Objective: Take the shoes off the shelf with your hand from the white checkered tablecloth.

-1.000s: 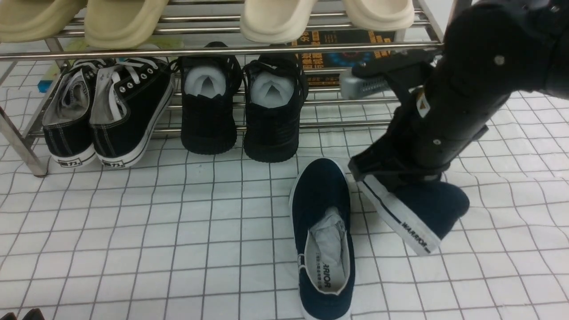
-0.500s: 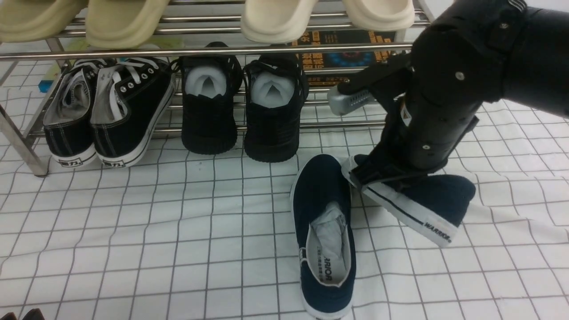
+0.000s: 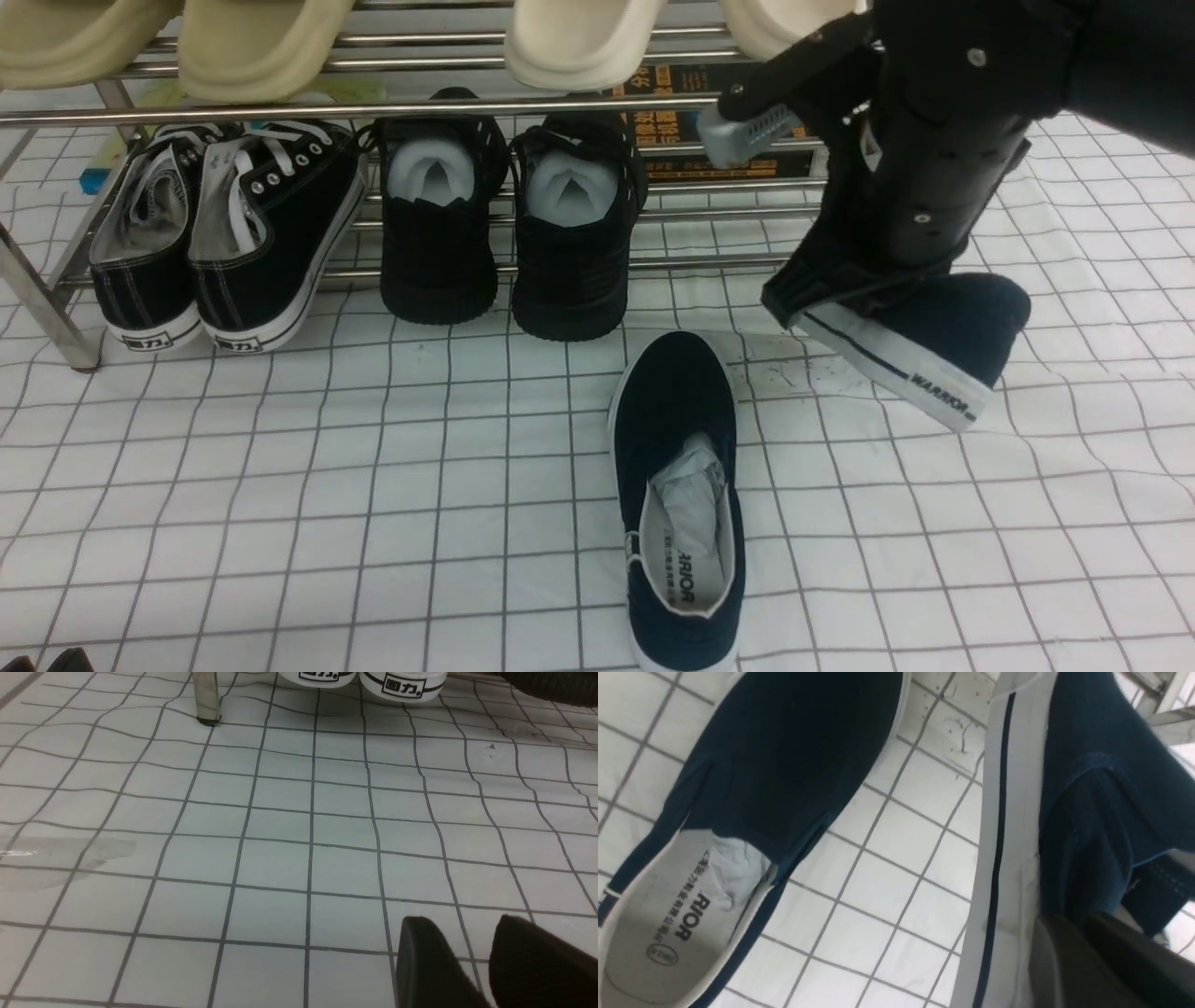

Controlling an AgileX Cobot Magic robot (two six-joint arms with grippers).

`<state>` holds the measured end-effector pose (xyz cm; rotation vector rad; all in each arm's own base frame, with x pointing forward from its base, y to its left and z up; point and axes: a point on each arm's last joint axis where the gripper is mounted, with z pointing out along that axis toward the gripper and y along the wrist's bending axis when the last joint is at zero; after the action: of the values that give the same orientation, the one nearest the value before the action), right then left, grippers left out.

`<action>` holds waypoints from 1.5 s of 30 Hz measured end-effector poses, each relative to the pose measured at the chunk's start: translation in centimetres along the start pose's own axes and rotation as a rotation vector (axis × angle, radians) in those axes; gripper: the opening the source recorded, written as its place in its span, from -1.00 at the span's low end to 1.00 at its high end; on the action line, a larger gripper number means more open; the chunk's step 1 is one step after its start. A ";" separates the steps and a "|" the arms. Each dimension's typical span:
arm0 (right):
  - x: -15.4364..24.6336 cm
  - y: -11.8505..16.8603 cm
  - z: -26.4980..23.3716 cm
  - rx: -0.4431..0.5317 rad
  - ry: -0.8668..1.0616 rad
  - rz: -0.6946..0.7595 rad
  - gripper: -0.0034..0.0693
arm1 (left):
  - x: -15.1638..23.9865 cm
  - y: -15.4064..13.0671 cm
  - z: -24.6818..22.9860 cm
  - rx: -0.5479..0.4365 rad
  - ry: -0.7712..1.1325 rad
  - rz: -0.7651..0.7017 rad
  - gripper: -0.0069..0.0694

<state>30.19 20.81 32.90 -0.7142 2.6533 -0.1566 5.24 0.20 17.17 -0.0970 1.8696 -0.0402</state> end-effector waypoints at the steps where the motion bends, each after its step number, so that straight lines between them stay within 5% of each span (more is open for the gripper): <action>1: 0.0 0.2 0.4 -0.008 0.012 0.001 -0.75 | 0.0 0.0 0.0 0.000 0.000 0.000 -0.19; 18: 0.5 5.0 8.1 -0.264 0.256 0.076 -0.67 | 0.0 0.0 0.0 0.000 0.000 0.001 -0.19; 32: 1.0 8.2 7.5 -0.341 0.278 0.026 0.11 | 0.0 0.0 0.0 0.000 0.000 0.001 -0.19; 40: 1.1 7.0 3.1 -0.364 0.171 0.027 0.13 | 0.0 0.0 0.0 0.000 0.000 0.001 -0.19; 45: 3.4 4.8 -3.1 -0.388 0.038 0.037 -0.07 | 0.0 0.0 0.0 0.000 0.000 0.001 -0.19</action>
<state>24.03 23.24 33.60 -0.7834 2.7611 0.3686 5.24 0.21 17.17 -0.0965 1.8696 -0.0394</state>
